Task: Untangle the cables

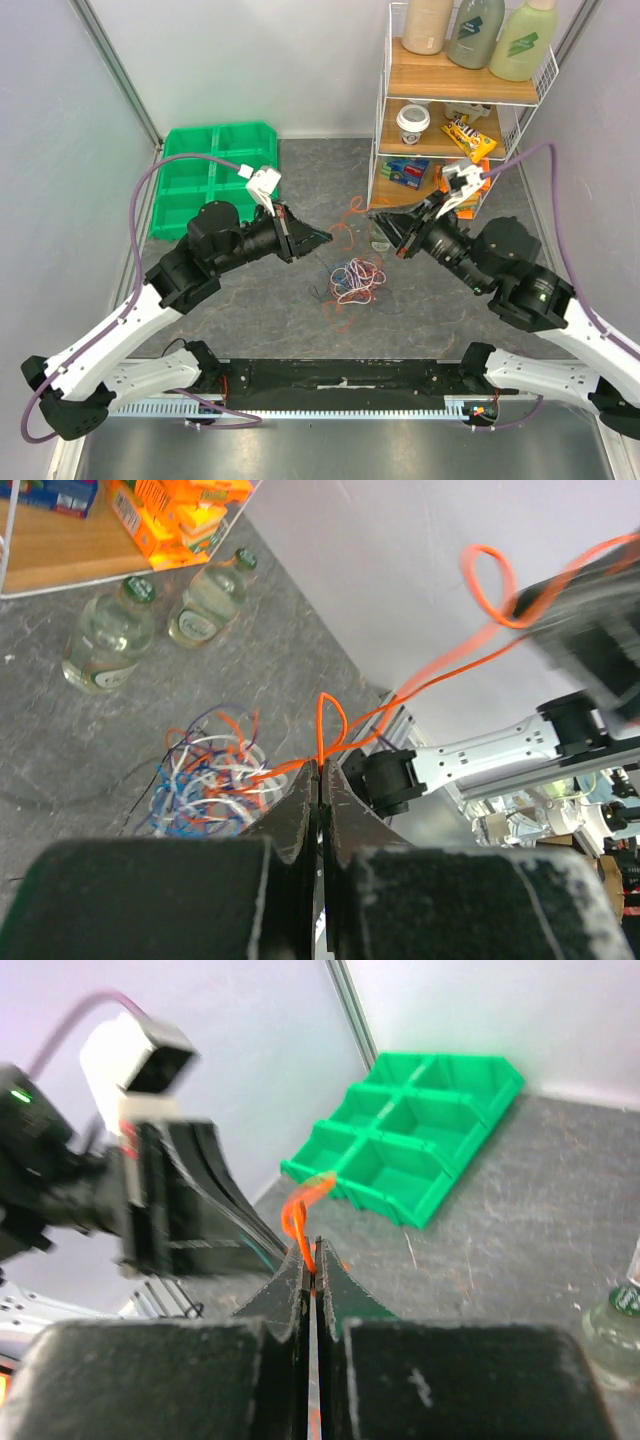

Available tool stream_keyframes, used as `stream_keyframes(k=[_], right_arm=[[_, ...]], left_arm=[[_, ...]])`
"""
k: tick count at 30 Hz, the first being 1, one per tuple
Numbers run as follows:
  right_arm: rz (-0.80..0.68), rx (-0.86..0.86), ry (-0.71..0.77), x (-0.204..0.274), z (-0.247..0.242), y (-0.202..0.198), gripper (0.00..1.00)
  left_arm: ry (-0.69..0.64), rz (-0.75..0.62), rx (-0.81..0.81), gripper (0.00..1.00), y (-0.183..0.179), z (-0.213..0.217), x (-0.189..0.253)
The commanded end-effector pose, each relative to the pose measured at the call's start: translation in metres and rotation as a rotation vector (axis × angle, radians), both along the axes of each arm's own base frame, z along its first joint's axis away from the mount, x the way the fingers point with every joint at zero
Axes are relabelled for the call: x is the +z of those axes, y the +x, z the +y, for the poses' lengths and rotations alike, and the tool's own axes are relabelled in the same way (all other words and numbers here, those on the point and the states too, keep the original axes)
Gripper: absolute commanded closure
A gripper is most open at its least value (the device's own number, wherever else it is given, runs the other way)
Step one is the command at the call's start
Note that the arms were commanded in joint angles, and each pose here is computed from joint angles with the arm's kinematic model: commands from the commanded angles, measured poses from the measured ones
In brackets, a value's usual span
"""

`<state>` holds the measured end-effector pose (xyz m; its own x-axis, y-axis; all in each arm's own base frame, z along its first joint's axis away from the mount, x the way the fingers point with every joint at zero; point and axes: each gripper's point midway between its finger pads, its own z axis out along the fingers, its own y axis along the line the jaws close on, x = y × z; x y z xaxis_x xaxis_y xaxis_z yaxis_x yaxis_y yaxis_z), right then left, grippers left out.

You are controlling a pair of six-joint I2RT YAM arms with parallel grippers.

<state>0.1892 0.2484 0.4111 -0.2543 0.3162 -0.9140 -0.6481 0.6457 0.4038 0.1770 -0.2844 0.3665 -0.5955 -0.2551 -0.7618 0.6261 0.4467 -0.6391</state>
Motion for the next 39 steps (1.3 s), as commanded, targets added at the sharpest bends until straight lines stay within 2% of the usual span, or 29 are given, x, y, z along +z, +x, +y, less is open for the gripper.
stream_keyframes(k=[1,3,5,7,9,11,14,20,26,29,34,39], right_arm=[[-0.012,0.01,0.027,0.034,-0.002,-0.004,1.0],[-0.03,0.0,0.025,0.044,-0.006,-0.004,1.0],[-0.04,-0.037,-0.011,0.033,-0.009,0.002,1.0],[0.02,-0.132,-0.107,-0.012,-0.011,0.022,1.0],[0.087,-0.126,-0.189,-0.038,-0.003,0.024,1.0],[0.095,-0.042,-0.167,-0.039,0.01,0.015,1.0],[0.081,-0.014,-0.062,-0.026,0.01,0.007,1.0],[0.12,0.03,0.003,-0.021,0.016,-0.002,1.0],[0.143,0.047,0.029,-0.025,0.02,-0.004,1.0],[0.148,0.047,0.048,-0.023,0.021,-0.004,1.0],[0.154,0.073,0.09,-0.018,0.024,-0.008,1.0],[0.163,0.089,0.105,-0.019,0.024,-0.012,1.0]], left_arm=[[-0.035,-0.027,-0.033,0.98,-0.002,-0.006,0.002],[-0.052,-0.031,-0.046,0.98,-0.005,-0.007,0.004],[-0.059,-0.031,-0.048,0.98,-0.004,-0.009,0.003],[-0.059,-0.031,-0.057,0.98,-0.005,-0.011,0.001],[-0.064,-0.035,-0.078,0.98,-0.006,-0.014,0.001],[-0.072,-0.036,-0.107,0.98,-0.008,-0.018,-0.002],[-0.092,-0.031,-0.175,0.98,-0.014,-0.029,-0.009],[-0.132,-0.014,-0.243,0.85,-0.015,-0.047,-0.017],[-0.103,-0.038,-0.242,0.58,-0.015,-0.058,-0.024],[-0.096,-0.044,-0.25,0.49,-0.017,-0.062,-0.026],[-0.074,-0.039,-0.246,0.45,-0.015,-0.073,-0.033],[-0.029,-0.03,-0.195,0.49,-0.003,-0.075,-0.046]])
